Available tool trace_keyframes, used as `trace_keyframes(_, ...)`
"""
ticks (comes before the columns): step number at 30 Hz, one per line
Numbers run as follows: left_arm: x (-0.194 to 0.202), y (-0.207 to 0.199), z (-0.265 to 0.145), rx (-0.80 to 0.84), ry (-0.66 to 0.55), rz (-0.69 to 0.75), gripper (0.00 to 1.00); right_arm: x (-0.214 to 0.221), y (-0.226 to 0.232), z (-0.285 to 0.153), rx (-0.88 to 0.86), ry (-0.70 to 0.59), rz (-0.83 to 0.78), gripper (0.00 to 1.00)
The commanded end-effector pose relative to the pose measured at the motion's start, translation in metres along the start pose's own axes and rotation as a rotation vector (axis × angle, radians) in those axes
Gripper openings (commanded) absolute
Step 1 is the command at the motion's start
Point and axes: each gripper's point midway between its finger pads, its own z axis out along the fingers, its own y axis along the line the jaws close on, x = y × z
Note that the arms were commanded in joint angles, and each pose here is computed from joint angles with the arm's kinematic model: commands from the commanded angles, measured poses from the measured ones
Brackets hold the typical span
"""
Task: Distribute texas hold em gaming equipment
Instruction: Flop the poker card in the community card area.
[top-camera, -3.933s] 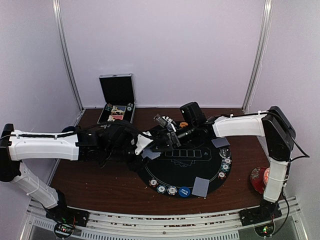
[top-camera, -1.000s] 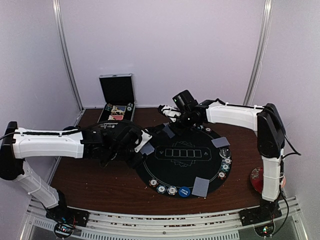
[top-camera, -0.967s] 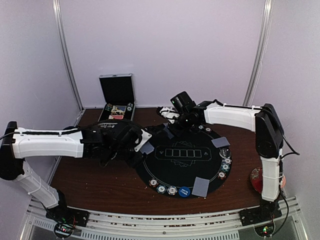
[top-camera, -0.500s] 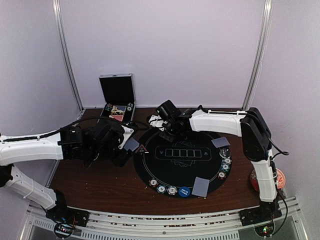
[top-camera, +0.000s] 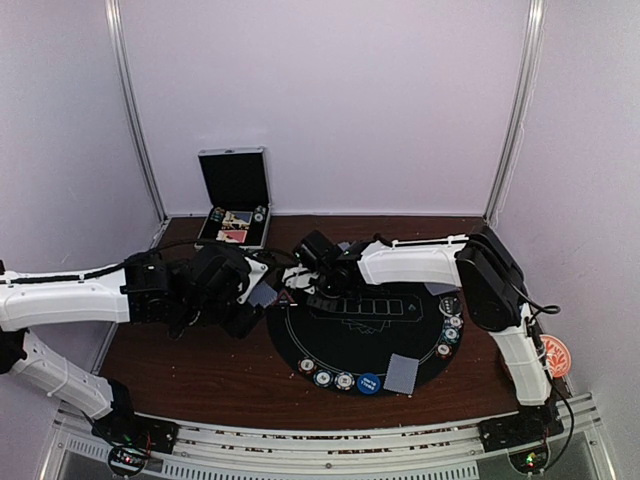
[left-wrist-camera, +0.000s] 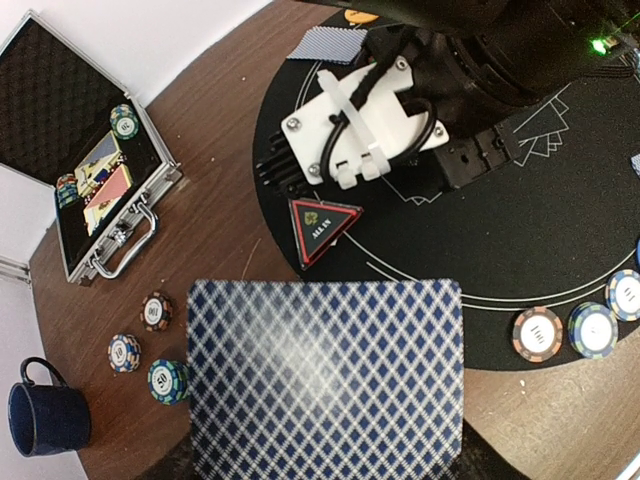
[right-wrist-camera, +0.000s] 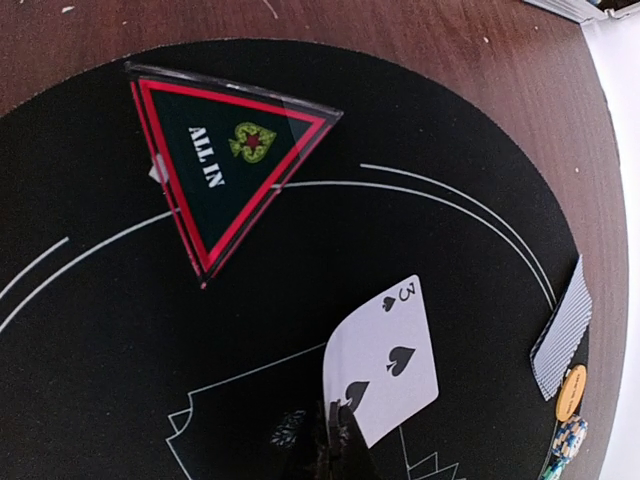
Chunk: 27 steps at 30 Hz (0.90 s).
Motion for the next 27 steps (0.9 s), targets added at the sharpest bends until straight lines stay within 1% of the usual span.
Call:
trace_keyframes(1, -0.012, 0.003, -0.005, 0.007, -0.061, -0.050, 0.65, -0.002, 0.015, 0.001, -0.078, -0.008, -0.004, 0.00)
trace_keyframes(4, -0.010, 0.002, -0.003, 0.008, -0.053, -0.046, 0.65, 0.000, 0.020, 0.002, -0.103, -0.003, -0.004, 0.01)
trace_keyframes(5, -0.010, 0.002, -0.003, 0.007, -0.052, -0.045, 0.65, -0.001, 0.023, 0.003, -0.115, -0.007, -0.003, 0.03)
trace_keyframes(8, -0.011, 0.002, -0.003, 0.007, -0.053, -0.047, 0.65, -0.002, 0.030, 0.004, -0.150, -0.012, 0.001, 0.06)
trace_keyframes(14, -0.012, 0.004, -0.004, 0.007, -0.059, -0.052, 0.65, -0.005, 0.035, 0.006, -0.177, -0.011, 0.013, 0.07)
trace_keyframes(16, -0.011, 0.004, -0.004, 0.006, -0.058, -0.051, 0.65, -0.004, 0.037, 0.006, -0.184, -0.007, 0.012, 0.12)
trace_keyframes(23, -0.011, 0.004, -0.003, 0.007, -0.055, -0.049, 0.65, -0.004, 0.039, 0.004, -0.199, -0.004, 0.018, 0.21)
trace_keyframes(27, -0.011, 0.004, -0.003, 0.006, -0.054, -0.050, 0.65, -0.012, 0.037, -0.003, -0.204, -0.025, 0.028, 0.27)
